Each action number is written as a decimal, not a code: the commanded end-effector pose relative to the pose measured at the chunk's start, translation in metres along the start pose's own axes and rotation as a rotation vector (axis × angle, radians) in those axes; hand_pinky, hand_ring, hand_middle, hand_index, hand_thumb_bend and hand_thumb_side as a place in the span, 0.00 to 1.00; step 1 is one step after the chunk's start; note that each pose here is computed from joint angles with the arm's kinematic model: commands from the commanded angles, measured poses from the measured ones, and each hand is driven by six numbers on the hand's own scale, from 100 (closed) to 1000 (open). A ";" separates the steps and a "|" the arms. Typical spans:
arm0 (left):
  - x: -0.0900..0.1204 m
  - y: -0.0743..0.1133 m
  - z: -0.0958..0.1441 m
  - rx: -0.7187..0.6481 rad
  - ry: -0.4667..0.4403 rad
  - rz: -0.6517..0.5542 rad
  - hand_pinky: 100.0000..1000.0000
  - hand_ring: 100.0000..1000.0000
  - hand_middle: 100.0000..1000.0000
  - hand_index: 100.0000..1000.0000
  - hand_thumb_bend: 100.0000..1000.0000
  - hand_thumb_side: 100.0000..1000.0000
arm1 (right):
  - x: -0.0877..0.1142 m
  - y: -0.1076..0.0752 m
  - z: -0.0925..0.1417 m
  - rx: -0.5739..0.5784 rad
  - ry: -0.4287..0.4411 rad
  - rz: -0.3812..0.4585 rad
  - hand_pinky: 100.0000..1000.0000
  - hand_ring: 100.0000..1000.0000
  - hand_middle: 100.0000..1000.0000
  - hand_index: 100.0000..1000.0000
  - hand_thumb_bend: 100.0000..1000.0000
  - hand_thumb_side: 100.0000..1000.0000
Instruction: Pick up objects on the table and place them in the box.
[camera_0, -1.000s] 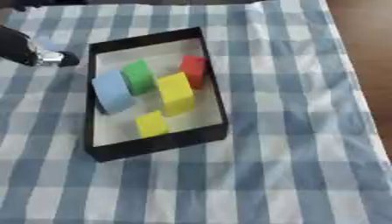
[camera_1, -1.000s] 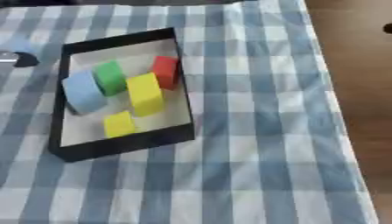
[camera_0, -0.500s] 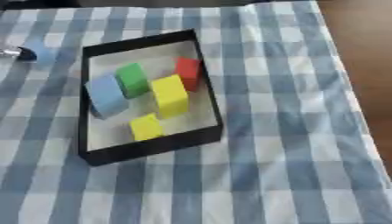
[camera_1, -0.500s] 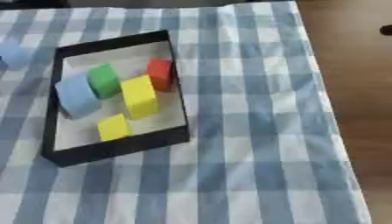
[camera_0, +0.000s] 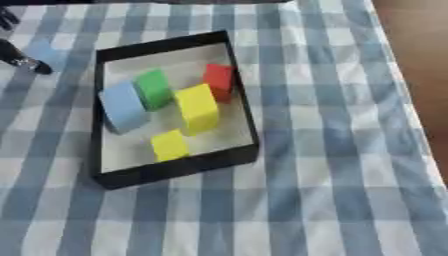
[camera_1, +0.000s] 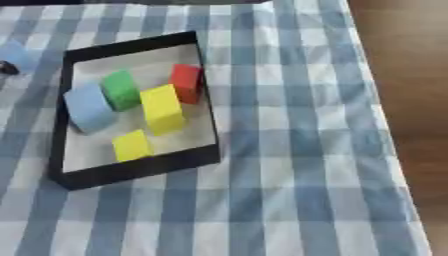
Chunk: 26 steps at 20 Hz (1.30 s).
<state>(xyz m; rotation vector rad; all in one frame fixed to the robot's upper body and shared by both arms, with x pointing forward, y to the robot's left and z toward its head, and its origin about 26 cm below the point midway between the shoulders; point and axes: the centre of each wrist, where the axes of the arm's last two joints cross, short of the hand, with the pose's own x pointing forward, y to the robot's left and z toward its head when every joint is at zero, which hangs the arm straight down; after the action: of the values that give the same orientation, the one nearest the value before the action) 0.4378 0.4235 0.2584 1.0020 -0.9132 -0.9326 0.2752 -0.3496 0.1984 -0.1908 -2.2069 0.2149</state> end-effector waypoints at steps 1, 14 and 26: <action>-0.012 0.012 -0.002 0.040 0.043 0.036 0.82 0.83 0.78 0.89 0.78 0.21 | 0.008 -0.001 -0.004 0.011 -0.032 0.019 0.94 0.70 0.69 0.82 0.00 0.48; -0.014 0.012 -0.010 0.098 0.047 0.175 0.77 0.80 0.72 0.82 0.41 0.06 | 0.008 0.002 -0.006 0.022 -0.035 0.032 0.94 0.69 0.69 0.82 0.00 0.49; -0.012 0.013 -0.010 0.096 0.048 0.213 0.71 0.69 0.57 0.66 0.19 0.00 | 0.007 0.002 -0.005 0.016 -0.030 0.035 0.94 0.70 0.69 0.82 0.00 0.49</action>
<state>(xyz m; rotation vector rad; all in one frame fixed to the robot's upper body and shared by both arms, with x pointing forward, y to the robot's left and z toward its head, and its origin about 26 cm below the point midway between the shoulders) 0.4495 0.4350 0.2458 0.9500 -0.9774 -0.7154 0.2771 -0.3456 0.1977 -0.2030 -2.2082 0.2274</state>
